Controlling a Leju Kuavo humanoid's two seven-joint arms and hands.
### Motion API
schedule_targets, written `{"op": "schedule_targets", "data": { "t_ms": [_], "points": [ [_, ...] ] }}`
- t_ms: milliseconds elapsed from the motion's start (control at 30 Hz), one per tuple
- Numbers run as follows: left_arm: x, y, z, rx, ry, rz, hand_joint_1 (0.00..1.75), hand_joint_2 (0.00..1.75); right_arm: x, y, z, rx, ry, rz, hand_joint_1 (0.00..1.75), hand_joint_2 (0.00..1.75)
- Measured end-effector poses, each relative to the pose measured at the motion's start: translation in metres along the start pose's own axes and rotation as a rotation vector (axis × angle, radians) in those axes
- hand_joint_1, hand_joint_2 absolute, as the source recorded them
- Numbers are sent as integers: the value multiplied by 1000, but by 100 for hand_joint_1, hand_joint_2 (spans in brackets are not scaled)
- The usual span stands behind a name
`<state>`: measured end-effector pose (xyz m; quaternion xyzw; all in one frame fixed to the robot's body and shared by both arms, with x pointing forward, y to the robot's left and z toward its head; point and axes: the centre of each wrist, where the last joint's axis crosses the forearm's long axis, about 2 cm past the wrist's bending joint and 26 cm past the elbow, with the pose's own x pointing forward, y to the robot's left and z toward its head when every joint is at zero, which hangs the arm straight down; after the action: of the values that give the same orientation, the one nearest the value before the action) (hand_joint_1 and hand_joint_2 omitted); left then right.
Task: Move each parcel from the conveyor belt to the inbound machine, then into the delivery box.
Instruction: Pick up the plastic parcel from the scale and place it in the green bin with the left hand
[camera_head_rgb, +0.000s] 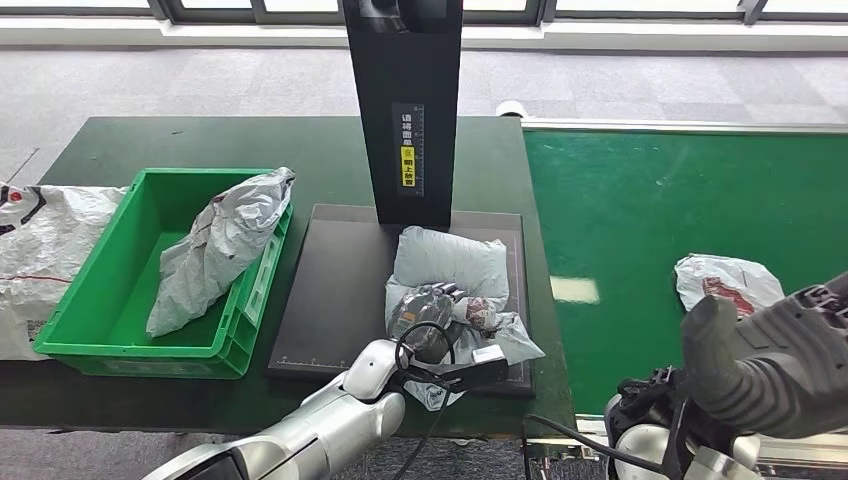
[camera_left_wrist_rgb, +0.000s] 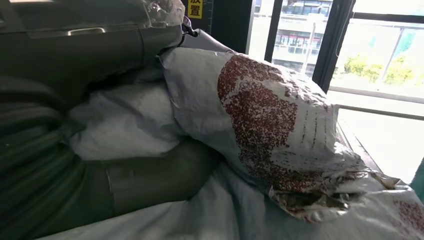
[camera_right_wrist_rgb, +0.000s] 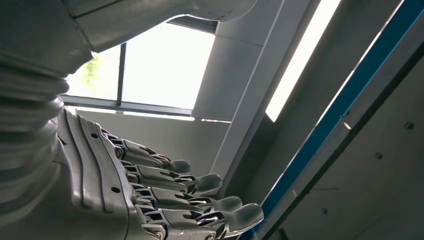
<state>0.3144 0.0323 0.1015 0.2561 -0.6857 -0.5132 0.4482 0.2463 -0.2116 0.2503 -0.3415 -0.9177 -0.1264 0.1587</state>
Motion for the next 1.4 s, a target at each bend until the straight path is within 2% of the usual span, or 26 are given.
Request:
{"op": "schedule_targets", "data": {
  "t_ms": [300,500,633,700,900,1033,1100,1333,1400],
  "points": [
    [0,1,-3,-49,11,-110,175,175,0,0,1,1,8,-4,0,175],
    [2,4,-3,63,7,-191,175,175,0,0,2,2,8,-4,0,175],
    [10,11,-1,203,-119,-350,175,175,0,-1,3,7,11,0,0,175],
    [13,23,-2,308,-142,-379,175,175,0,-2,4,9,14,4,0,175],
    [1,77,-8,568,-44,-329,175,175,-2,-5,7,12,23,13,0,175],
    [-9,110,-5,714,24,-312,175,175,-3,-7,9,12,31,17,0,175],
    [-13,128,-1,790,29,-311,175,175,-3,-8,9,11,33,20,0,175],
    [-19,182,27,990,-161,-364,175,175,-5,-10,9,10,37,30,0,175],
    [-22,195,37,1046,-173,-371,175,175,-5,-11,10,10,38,33,0,175]
  ]
}}
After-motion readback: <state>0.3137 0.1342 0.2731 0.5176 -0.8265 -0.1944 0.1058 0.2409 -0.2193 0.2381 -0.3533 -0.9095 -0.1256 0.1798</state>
